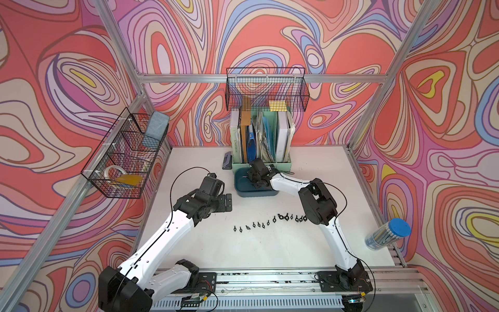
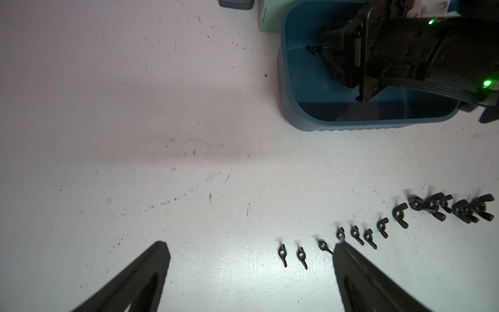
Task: Take out the wing nut from the storage box
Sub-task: Pick up the wing nut from the storage box.
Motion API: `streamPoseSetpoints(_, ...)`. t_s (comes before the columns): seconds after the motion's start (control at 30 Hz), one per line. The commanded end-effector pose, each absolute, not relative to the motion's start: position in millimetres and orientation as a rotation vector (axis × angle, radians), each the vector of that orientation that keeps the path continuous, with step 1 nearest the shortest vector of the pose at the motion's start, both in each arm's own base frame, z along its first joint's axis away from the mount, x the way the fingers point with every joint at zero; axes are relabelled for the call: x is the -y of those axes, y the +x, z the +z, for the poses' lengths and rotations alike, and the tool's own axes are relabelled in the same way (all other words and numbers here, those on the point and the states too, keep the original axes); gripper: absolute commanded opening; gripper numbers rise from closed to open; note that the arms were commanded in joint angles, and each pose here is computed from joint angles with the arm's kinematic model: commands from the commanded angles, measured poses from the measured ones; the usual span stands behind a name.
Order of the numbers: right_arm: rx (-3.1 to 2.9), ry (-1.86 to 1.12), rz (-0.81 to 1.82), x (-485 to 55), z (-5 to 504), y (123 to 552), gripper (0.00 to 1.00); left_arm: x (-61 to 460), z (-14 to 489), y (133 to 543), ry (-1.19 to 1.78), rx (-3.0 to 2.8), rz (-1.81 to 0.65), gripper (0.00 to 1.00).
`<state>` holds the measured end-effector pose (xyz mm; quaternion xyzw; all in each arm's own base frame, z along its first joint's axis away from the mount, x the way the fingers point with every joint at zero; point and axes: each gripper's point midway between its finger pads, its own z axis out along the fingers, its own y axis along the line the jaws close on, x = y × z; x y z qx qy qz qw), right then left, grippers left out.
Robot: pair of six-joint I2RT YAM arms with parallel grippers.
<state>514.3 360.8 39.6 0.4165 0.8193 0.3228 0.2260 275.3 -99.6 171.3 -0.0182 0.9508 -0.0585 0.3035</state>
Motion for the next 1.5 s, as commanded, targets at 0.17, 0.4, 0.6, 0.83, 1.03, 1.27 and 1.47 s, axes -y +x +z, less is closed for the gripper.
streamPoseSetpoints(0.17, -2.33, 1.175, 0.857, -363, 7, 504, 0.27, 98, 172, 275, -0.042, -2.504, -0.159, 0.99)
streamPoseSetpoints(0.4, -2.347, 1.176, 0.855, -368, 8, 500, 0.28, 98, 172, 274, -0.045, -2.502, -0.16, 0.99)
streamPoseSetpoints(0.6, -2.354, 1.211, 0.836, -364, -6, 495, 0.23, 97, 171, 274, -0.047, -2.504, -0.158, 0.99)
streamPoseSetpoints(0.83, -2.358, 1.211, 0.831, -362, -7, 493, 0.09, 97, 171, 274, -0.045, -2.504, -0.157, 0.99)
streamPoseSetpoints(1.03, -2.359, 1.197, 0.842, -362, -5, 491, 0.04, 97, 171, 274, -0.045, -2.506, -0.154, 0.99)
streamPoseSetpoints(1.27, -2.358, 1.082, 0.885, -364, 15, 495, 0.0, 97, 171, 276, -0.048, -2.508, -0.149, 0.99)
streamPoseSetpoints(1.47, -2.387, 0.859, 0.911, -370, 51, 492, 0.0, 97, 176, 279, -0.055, -2.504, -0.139, 0.99)
